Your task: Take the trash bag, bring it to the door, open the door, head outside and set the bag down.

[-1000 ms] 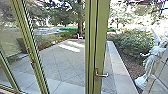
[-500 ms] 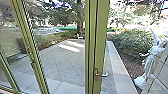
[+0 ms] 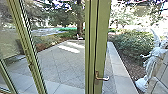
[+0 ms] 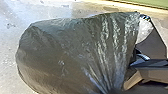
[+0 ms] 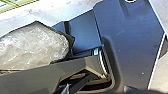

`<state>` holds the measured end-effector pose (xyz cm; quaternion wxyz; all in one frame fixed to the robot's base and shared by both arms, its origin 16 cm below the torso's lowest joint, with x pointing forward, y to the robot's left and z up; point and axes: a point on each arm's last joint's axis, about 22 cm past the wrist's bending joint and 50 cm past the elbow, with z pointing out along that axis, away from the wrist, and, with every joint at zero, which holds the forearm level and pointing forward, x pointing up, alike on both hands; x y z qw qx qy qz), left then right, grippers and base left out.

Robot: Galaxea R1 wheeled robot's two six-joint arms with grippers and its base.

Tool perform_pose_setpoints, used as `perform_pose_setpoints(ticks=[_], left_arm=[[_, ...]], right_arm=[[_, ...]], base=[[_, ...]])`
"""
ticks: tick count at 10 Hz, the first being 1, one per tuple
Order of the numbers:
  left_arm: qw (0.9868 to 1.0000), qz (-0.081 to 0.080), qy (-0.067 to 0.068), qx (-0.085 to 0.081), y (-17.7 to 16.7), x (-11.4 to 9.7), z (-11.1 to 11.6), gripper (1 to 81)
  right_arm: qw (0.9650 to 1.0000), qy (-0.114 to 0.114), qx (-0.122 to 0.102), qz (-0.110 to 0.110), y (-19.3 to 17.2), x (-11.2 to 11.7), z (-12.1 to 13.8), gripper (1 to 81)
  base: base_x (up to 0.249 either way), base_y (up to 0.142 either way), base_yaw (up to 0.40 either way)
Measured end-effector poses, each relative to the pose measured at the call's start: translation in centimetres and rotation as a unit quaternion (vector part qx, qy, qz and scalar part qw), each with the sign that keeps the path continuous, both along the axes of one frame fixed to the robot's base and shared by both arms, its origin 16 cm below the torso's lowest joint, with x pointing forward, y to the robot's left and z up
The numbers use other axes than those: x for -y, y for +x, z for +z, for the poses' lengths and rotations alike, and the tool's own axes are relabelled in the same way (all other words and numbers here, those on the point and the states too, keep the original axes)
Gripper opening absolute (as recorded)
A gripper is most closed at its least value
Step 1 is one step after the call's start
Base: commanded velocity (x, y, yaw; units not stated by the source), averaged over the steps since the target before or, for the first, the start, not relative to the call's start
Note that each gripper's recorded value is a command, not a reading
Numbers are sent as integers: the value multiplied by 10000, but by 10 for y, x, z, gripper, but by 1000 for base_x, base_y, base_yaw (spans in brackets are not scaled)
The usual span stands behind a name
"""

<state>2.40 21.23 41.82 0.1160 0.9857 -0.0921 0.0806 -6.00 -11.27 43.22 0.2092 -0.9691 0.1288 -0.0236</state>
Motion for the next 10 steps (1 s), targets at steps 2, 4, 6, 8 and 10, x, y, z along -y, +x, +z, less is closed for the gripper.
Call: perform_pose_setpoints(ticks=[2, 4, 6, 8, 10], left_arm=[[10000, 0, 0, -16, -2, 0, 0, 10], [10000, 2, -2, -15, 1, 0, 0, 10], [10000, 7, 2, 22, 5, 0, 0, 10], [10000, 4, -2, -68, -8, 0, -1, 10], [10000, 15, 0, -40, -4, 0, 0, 10]], right_arm=[[10000, 0, 2, -5, 0, 0, 0, 811], [10000, -6, 1, -5, 2, 1, 0, 811], [10000, -15, -23, -12, -3, 4, 0, 811], [10000, 43, -25, -8, -5, 8, 2, 811], [9996, 280, -26, -32, -5, 1, 9, 811]], base=[[128, 0, 0], [0, 0, 0], [0, 0, 0], [0, 0, 0], [0, 0, 0]])
